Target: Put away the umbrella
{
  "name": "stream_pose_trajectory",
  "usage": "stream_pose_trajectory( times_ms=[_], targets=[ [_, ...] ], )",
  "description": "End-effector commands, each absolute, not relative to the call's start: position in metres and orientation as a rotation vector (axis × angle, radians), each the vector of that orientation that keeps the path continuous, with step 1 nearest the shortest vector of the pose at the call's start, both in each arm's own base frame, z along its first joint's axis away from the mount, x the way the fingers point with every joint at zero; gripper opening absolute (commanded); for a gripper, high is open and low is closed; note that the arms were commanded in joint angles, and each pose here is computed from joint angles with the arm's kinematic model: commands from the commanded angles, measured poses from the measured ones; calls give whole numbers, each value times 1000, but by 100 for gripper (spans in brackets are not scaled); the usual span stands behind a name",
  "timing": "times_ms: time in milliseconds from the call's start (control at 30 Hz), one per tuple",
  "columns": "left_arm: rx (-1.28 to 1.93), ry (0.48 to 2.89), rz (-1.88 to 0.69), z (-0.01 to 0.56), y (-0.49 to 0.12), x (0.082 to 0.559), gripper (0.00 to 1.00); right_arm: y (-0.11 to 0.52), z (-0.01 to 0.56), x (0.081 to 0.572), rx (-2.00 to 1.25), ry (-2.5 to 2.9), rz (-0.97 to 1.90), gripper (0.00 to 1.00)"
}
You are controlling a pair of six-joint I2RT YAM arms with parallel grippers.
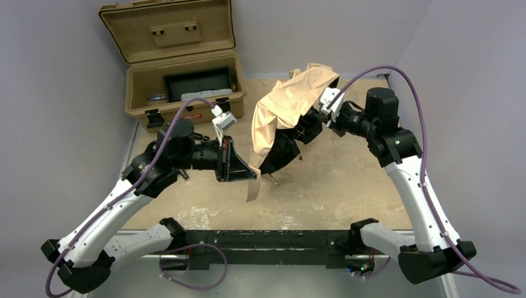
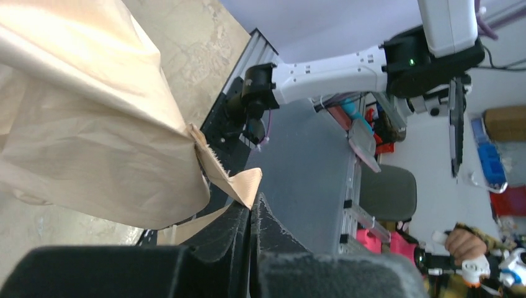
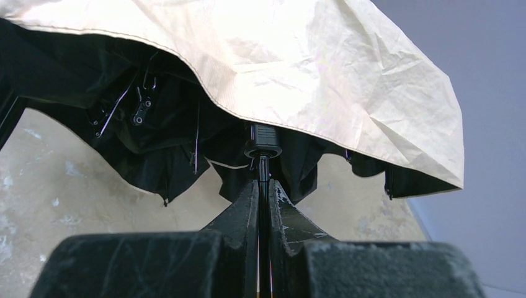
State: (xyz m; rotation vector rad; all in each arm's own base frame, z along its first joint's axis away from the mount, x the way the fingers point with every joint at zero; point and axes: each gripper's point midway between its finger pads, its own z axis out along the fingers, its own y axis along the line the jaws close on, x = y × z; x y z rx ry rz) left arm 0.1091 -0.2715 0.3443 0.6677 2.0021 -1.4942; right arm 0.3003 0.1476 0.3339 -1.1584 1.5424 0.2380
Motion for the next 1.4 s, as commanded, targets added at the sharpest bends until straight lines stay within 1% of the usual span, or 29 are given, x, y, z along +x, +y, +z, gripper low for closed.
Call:
stream_pose_trajectory(
  times_ms=[0, 133, 200, 367, 500, 567, 700, 767, 867, 933, 1033, 1100, 1167, 1367],
  targets=[
    [876, 1948, -1514, 358, -255, 84, 0, 156, 364, 292, -1222, 1387, 221, 0],
    [889, 2072, -1381, 340, -240, 88, 0, 152, 359, 290, -1250, 1392, 196, 0],
    [881, 2190, -1277, 325, -228, 89, 0, 150, 358, 291, -1250, 1399, 177, 0],
    [902, 2353, -1109, 304, -210, 92, 7, 149, 356, 293, -1258, 1405, 167, 0],
    [919, 2450, -992, 292, -200, 97, 9, 152, 354, 293, -1268, 1400, 190, 0],
    [914, 2470, -976, 286, -201, 101, 9, 155, 353, 291, -1271, 1398, 208, 0],
    [843, 2524, -853, 265, -195, 116, 10, 154, 356, 290, -1261, 1395, 205, 0],
    [809, 2501, -812, 263, -191, 121, 17, 152, 358, 291, -1256, 1398, 195, 0],
    [771, 2353, -832, 280, -189, 123, 27, 150, 362, 291, -1263, 1395, 175, 0],
    [747, 2220, -860, 296, -188, 123, 39, 152, 364, 290, -1277, 1388, 180, 0],
    [688, 2051, -883, 312, -181, 120, 64, 156, 367, 287, -1294, 1368, 213, 0],
    [667, 1987, -900, 312, -180, 119, 74, 160, 370, 283, -1301, 1354, 238, 0],
    [660, 1960, -925, 306, -181, 117, 76, 163, 370, 280, -1311, 1346, 263, 0],
    [650, 1929, -1060, 301, -196, 109, 76, 169, 376, 271, -1331, 1322, 318, 0]
  ],
)
